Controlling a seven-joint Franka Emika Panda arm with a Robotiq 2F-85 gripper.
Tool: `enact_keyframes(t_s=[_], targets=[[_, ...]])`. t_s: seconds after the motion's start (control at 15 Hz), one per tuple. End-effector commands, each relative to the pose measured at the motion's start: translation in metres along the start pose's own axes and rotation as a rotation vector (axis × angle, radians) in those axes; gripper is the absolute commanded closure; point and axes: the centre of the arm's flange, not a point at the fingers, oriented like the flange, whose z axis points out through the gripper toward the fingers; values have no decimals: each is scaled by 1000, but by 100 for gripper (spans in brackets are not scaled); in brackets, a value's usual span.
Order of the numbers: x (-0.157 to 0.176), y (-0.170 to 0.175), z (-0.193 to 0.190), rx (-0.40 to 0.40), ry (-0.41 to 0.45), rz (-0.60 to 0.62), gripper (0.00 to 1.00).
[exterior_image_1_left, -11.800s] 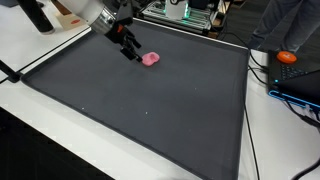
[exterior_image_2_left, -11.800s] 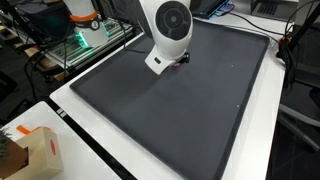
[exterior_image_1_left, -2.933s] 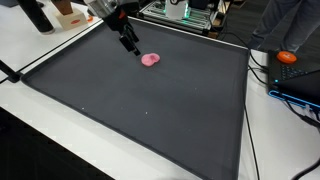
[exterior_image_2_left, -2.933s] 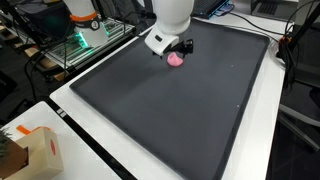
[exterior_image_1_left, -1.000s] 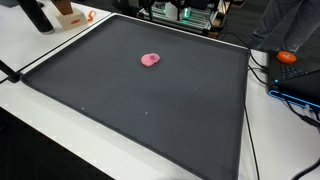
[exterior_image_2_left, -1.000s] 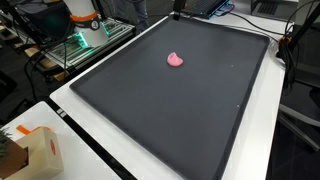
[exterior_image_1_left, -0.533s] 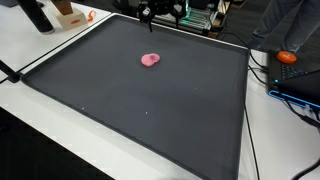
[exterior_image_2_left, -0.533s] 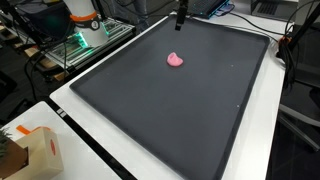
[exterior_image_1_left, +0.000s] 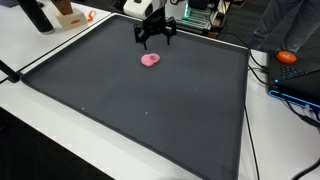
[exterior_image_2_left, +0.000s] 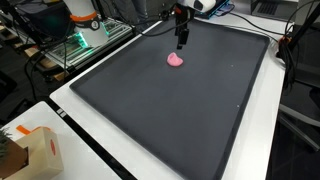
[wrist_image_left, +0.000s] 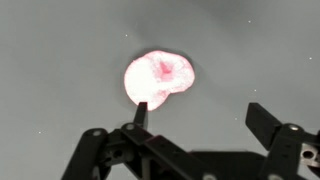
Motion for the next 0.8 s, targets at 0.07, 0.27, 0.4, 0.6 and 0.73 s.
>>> enact_keyframes(t_s=[0.07,0.27,0.4,0.6,0.73], targets=[[-5,19,35,-44,-12,-66,0],[-6,26,49,-56,-6,-75,0],[-7,31,58,-62,-18,-76,0],[-7,31,67,-51,-32,-85,0],[-8,31,72,-42,-36,-86,7]])
